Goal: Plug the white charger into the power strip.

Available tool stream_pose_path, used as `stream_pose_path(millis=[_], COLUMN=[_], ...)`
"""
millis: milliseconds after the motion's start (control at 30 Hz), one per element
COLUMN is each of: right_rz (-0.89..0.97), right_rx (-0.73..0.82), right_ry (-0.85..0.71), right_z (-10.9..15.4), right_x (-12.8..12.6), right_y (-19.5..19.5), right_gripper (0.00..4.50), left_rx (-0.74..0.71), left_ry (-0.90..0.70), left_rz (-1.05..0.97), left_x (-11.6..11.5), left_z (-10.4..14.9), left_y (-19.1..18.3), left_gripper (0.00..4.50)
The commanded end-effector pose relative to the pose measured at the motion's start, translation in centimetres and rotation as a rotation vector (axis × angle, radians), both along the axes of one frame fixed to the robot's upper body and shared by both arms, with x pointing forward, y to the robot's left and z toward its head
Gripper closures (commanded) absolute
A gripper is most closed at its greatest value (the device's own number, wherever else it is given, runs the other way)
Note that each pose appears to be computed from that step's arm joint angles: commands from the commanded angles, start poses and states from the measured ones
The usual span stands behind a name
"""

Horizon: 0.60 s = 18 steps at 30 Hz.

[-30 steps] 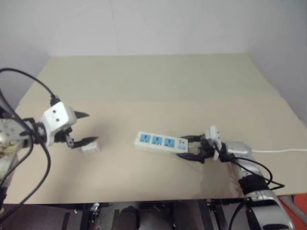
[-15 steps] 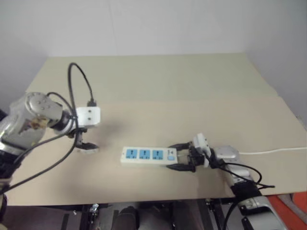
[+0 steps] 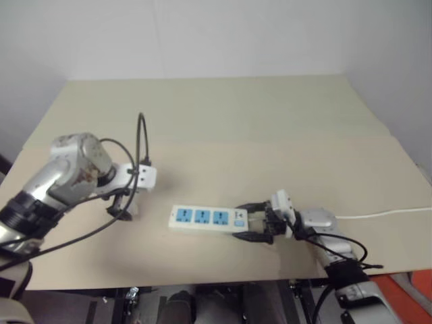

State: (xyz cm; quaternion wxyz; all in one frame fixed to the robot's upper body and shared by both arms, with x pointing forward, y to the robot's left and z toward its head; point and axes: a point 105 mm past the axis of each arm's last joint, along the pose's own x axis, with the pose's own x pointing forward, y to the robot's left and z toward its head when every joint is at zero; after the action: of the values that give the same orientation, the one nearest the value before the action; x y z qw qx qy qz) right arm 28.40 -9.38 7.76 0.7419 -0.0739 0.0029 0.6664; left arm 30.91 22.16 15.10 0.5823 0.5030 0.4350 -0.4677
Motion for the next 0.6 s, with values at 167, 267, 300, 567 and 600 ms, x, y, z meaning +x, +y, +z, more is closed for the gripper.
stream_pose_path(millis=[167,267,300,567,600], right_rz=[0.009,0.007,0.007,-0.001,-0.001], right_rx=[-0.019,-0.022,-0.023,-0.022,-0.022], right_ry=[0.020,0.018,0.017,0.020,0.019], right_z=[-0.8,-0.9,-0.9,-0.9,-0.9], right_x=[-0.7,-0.7,-0.7,-0.8,-0.8], right_y=[0.7,0.7,0.7,0.8,0.8], right_gripper=[1.09,1.09,1.09,1.09,1.09], left_rx=[0.031,0.045,0.050,0.077,0.083], left_ry=[-0.021,-0.022,-0.022,-0.020,-0.017], left_rz=[0.038,0.037,0.037,0.043,0.042], left_x=[1.0,1.2,1.2,1.7,1.6], left_z=[0.1,-0.1,-0.1,-0.4,-0.4], left_y=[-0.2,-0.4,-0.5,-0.6,-0.5], left_gripper=[0.00,0.00,0.00,0.00,0.00])
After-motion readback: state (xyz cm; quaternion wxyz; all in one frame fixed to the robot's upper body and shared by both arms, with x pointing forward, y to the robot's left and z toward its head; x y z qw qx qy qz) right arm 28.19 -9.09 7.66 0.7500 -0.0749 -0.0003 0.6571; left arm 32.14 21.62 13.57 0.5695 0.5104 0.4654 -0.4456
